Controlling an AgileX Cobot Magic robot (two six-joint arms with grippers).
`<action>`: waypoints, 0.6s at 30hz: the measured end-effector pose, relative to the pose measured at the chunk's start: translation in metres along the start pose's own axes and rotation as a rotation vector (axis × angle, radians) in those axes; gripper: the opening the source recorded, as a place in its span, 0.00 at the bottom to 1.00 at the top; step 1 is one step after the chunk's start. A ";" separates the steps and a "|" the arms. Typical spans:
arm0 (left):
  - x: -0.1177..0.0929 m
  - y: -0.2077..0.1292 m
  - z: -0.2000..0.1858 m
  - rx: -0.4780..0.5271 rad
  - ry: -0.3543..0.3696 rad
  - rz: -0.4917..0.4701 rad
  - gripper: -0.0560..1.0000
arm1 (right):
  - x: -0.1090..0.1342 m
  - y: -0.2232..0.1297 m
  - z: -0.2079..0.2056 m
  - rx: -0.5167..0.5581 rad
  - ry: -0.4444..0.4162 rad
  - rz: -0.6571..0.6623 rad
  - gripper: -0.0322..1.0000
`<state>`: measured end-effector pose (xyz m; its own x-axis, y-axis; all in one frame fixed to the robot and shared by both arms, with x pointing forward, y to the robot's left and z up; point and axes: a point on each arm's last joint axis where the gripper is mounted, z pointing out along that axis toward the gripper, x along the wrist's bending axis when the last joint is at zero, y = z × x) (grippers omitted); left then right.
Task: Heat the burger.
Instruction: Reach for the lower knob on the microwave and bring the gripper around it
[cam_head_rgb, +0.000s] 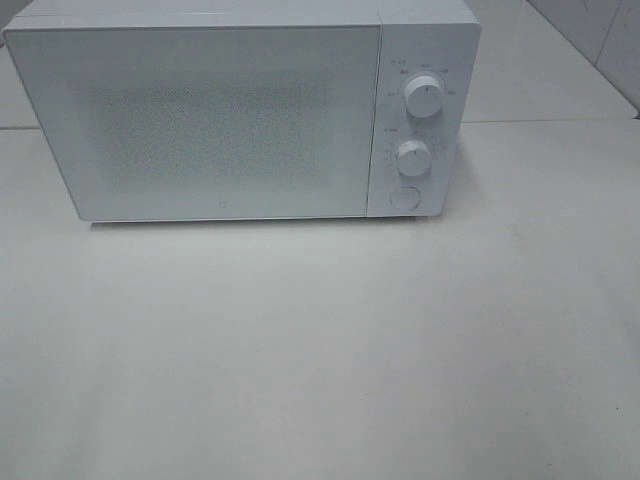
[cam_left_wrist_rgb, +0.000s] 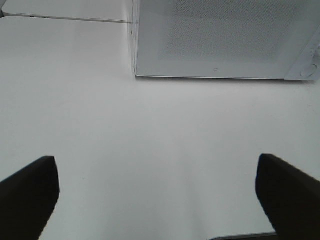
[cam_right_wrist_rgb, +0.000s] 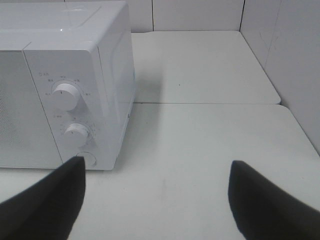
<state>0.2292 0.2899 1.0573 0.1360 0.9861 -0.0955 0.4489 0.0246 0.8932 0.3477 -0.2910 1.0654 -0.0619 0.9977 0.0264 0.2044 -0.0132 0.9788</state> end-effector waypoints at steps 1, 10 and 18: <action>0.000 0.000 0.000 0.000 0.000 0.000 0.99 | 0.000 0.000 0.003 0.001 0.001 0.000 0.75; 0.000 0.000 0.000 0.000 0.000 0.000 0.99 | 0.002 0.005 0.040 -0.057 0.015 -0.001 0.75; 0.000 0.000 0.000 0.000 0.000 0.000 0.99 | 0.003 0.002 0.068 -0.089 0.025 0.001 0.75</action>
<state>0.2292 0.2899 1.0573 0.1360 0.9861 -0.0955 0.4489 0.0246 0.8932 0.4141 -0.2839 1.0538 -0.0862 0.9958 0.0310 0.1171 -0.0208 0.9929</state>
